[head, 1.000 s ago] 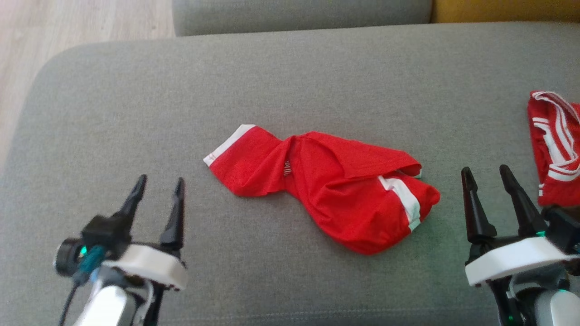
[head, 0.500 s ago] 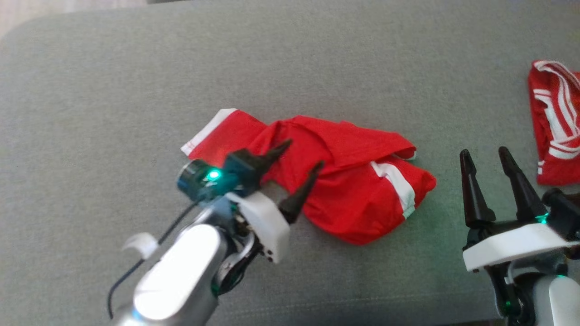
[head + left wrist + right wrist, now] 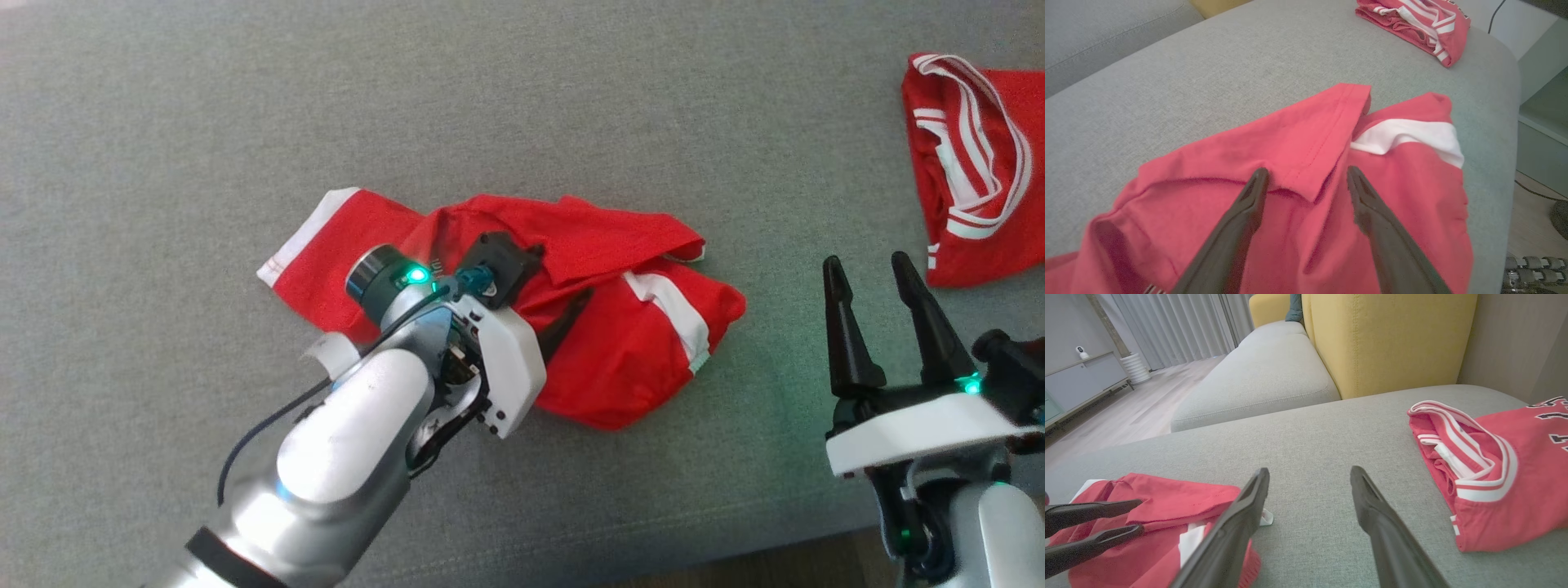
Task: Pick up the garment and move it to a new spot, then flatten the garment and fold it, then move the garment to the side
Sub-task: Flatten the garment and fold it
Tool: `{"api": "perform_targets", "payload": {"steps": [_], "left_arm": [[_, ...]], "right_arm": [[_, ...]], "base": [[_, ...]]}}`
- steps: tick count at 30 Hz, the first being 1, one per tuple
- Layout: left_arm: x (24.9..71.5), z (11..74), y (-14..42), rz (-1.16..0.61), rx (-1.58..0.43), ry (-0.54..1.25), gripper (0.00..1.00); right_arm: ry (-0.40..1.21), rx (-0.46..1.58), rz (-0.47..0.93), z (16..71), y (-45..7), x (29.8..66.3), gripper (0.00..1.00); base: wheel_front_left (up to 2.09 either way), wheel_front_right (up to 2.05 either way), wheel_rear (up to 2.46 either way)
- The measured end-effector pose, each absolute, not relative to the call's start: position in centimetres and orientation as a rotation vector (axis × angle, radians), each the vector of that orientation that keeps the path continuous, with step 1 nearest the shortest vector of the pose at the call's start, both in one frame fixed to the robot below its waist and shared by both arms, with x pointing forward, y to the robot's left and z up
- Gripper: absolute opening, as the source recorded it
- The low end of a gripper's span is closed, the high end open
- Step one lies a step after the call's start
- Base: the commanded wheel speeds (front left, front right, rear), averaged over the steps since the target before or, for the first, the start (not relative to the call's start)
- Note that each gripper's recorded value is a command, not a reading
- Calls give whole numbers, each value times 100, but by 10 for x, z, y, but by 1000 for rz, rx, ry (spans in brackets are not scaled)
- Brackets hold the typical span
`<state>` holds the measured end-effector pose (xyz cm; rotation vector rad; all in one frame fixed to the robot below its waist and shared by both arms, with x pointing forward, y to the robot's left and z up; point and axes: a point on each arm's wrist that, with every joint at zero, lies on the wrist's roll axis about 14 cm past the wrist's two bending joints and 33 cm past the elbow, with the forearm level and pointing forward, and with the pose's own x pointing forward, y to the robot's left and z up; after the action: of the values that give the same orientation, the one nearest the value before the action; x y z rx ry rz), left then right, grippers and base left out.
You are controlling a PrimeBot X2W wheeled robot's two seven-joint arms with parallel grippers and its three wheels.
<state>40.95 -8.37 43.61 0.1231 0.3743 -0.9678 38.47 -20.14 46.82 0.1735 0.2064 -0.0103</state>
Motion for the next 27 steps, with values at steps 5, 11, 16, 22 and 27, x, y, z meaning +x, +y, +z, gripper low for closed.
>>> {"api": "perform_targets", "payload": {"steps": [5, 11, 16, 22, 27], "left_arm": [[415, 423, -84, -966, 147, 412, 98], [425, 427, -83, -952, 139, 381, 0], [438, 442, -77, -892, 71, 317, 0], [461, 475, -56, -760, -62, 205, 0], [460, 476, -13, -601, -195, 181, 0]], "right_arm": [[212, 173, -25, 464, -206, 383, 100], [210, 181, -28, 463, -206, 384, 100], [213, 186, -22, 462, -204, 384, 100], [210, 194, -12, 463, -201, 385, 100], [207, 197, -3, 463, -198, 388, 100]], "base": [[0, 0, 0], [0, 0, 0], [0, 0, 0], [0, 0, 0], [0, 0, 0]]}}
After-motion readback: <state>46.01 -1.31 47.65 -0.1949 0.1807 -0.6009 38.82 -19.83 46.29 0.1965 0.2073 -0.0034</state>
